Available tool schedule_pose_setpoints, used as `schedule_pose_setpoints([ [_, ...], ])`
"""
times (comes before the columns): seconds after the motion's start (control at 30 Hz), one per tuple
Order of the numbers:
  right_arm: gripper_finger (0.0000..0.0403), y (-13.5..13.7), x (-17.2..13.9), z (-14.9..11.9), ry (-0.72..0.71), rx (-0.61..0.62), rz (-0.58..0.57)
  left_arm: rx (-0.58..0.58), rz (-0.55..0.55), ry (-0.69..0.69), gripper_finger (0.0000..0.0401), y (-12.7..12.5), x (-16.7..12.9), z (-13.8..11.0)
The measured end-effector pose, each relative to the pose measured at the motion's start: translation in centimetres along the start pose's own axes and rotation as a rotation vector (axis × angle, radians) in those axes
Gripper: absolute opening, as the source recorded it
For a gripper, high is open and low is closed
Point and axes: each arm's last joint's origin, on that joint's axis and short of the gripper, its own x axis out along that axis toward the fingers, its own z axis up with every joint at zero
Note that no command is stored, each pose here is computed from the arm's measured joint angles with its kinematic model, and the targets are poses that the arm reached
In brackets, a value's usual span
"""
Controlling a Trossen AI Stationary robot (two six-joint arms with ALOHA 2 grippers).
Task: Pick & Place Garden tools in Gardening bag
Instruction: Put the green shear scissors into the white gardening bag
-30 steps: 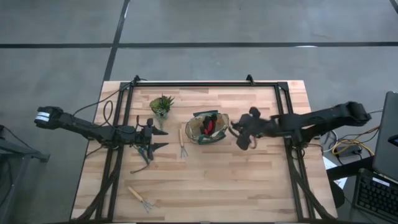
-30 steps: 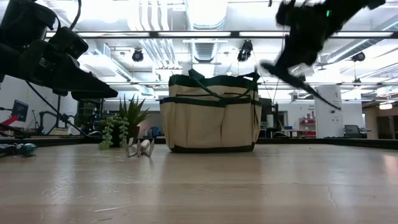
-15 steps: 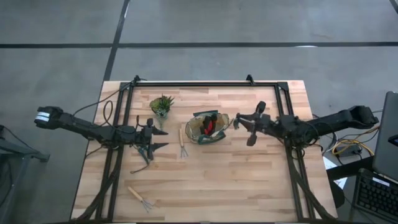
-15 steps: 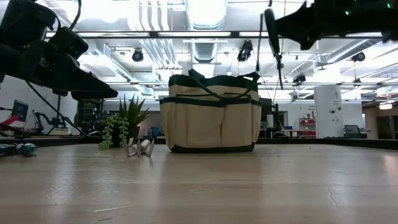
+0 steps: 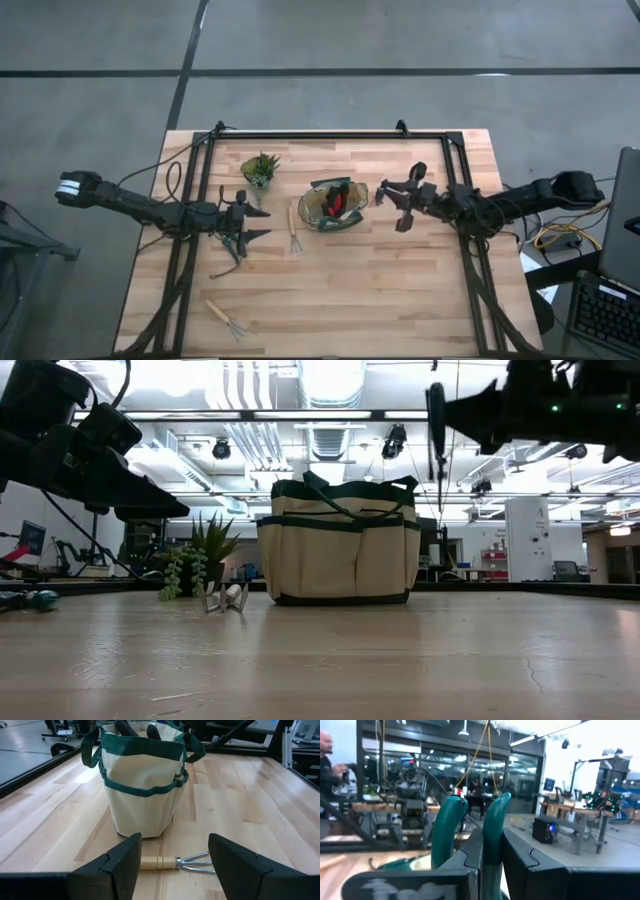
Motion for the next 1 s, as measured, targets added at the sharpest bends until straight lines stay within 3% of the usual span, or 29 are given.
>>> schedule_pose_setpoints([
  [0.2,0.0035,0.1,1.3,-1.4,0.066,-0.036,-0.012,0.0,0.001,0.0,0.0234,0.0,0.0,0.0],
  [0.43,0.0034,0.2,1.8,-1.2,-0.056,-0.059,-0.035,0.0,0.0,0.0,0.0234,0.0,0.0,0.0],
  [1.0,0.0034,0.8,3.2,-3.3,-0.018,-0.054,0.026,0.0,0.001,0.0,0.0234,0.0,0.0,0.0],
])
